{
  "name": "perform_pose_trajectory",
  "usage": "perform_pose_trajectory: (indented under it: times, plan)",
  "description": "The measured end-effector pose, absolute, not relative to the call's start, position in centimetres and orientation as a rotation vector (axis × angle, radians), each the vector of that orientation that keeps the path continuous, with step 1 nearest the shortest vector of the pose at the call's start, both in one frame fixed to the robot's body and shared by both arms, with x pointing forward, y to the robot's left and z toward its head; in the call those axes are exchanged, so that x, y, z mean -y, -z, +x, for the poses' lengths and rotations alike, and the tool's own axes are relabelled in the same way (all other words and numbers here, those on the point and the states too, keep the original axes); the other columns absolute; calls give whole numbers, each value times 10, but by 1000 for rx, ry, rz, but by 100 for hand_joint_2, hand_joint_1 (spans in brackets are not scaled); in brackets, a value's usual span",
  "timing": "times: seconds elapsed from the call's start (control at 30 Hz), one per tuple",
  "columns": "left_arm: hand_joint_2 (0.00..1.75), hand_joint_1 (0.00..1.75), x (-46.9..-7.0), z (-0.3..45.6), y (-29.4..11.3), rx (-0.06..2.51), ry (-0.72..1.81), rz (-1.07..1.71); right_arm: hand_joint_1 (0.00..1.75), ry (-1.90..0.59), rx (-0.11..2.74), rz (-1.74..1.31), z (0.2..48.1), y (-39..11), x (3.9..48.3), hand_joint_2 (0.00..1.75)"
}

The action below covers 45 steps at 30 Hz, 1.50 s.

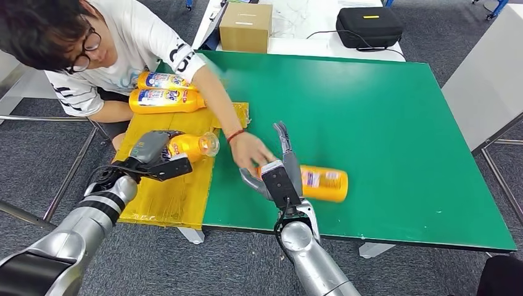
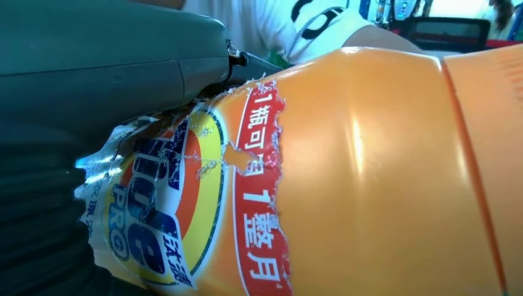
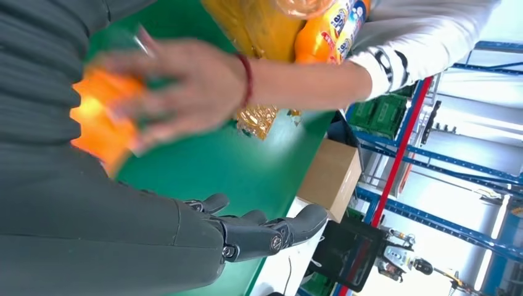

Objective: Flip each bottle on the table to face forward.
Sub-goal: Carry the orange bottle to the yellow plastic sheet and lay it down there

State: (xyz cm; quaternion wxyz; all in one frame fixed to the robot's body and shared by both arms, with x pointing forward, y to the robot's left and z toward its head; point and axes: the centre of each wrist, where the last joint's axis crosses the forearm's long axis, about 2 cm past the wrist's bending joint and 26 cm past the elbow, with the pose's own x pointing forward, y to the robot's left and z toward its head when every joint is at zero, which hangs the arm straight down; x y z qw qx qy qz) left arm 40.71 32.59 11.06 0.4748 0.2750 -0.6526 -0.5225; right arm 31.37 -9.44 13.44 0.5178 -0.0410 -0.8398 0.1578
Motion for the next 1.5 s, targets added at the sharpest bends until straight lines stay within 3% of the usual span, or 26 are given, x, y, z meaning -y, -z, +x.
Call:
perform_pose_trajectory:
  times: [0.4, 0.8, 0.83, 0.93, 0.97, 1.33, 1.5]
  plan:
    - [175, 175, -341, 410, -113, 1510, 1407, 705, 0, -380, 2018, -89, 314, -134, 94, 175]
    - [175, 175, -371, 413, -115, 1021, 1871, 905, 0, -394, 2028, -27, 317, -138, 91, 175]
    - [175, 152, -370, 412, -114, 994, 1899, 919, 0, -397, 2029, -22, 317, -139, 90, 175]
    - [175, 21, -369, 410, -110, 964, 1952, 951, 0, -407, 2034, -13, 319, -142, 87, 175]
    - [175, 0, -368, 409, -109, 966, 1960, 959, 0, -410, 2034, -11, 320, -142, 86, 175]
    - [175, 0, -345, 403, -97, 1109, 1953, 963, 0, -434, 2018, -13, 320, -140, 84, 175]
    - [175, 0, -343, 395, -87, 1303, 1816, 866, 0, -458, 2002, -40, 321, -138, 85, 175]
